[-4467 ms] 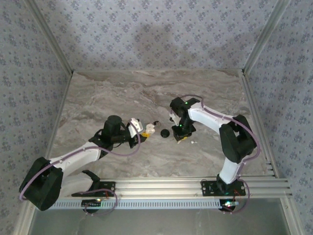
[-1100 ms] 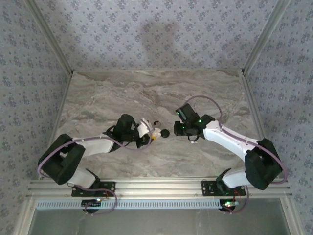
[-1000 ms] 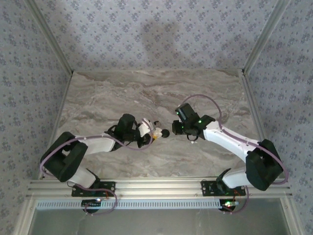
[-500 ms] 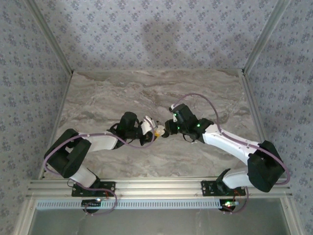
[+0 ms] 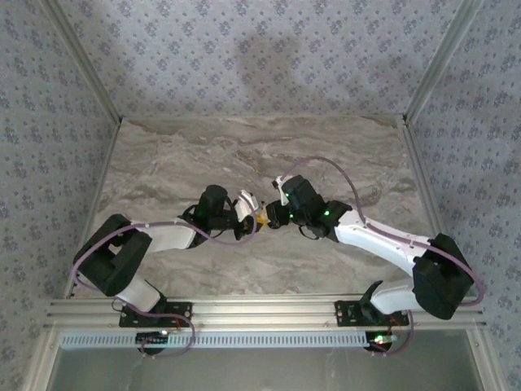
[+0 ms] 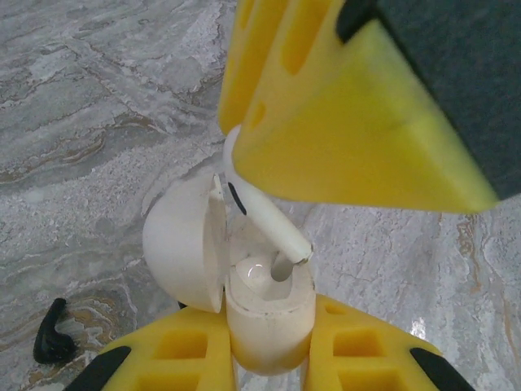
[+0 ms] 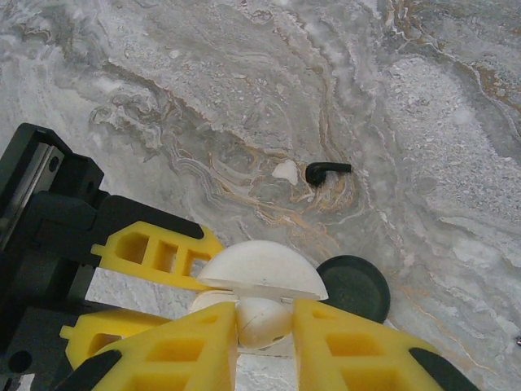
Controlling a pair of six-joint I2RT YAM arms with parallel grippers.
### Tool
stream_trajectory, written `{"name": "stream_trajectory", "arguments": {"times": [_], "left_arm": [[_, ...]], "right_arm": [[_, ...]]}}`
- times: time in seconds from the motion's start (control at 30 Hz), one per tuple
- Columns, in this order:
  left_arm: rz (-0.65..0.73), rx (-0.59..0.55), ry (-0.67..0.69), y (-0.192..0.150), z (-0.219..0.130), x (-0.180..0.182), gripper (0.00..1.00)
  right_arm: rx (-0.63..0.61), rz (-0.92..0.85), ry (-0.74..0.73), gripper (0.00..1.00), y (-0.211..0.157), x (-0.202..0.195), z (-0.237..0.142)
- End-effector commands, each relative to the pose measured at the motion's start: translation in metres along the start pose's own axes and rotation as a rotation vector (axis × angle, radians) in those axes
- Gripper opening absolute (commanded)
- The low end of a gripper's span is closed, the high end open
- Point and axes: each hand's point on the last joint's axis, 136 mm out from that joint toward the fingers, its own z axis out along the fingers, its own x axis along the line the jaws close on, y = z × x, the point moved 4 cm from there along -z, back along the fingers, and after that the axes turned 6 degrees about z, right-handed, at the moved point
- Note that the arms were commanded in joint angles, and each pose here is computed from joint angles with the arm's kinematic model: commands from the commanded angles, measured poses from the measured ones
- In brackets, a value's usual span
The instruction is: Insert the wireless bluetooth earbuds into the charging case
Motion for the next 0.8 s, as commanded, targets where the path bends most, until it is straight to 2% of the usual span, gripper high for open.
{"name": "stream_trajectory", "arguments": {"times": [0.0,0.27,0.77], "left_arm": [[0.023,-0.056,0.001,0.017,-0.002,0.000,0.06],[0.021,-0.067,0.009,0.021,-0.004,0.000,0.05],[0.000,-0.103,0.013,0.032,-0.007,0.001,0.05]], "right_arm": [[-0.011,-0.028,-0.011,0.26,-0.003,-0.001,-0.004],[-0.028,-0.032,-0.069,0.25,-0.003,-0.008,-0.006],[-0.130,-0.040,-0.081,0.26,0.011,-0.002,-0.010]]}}
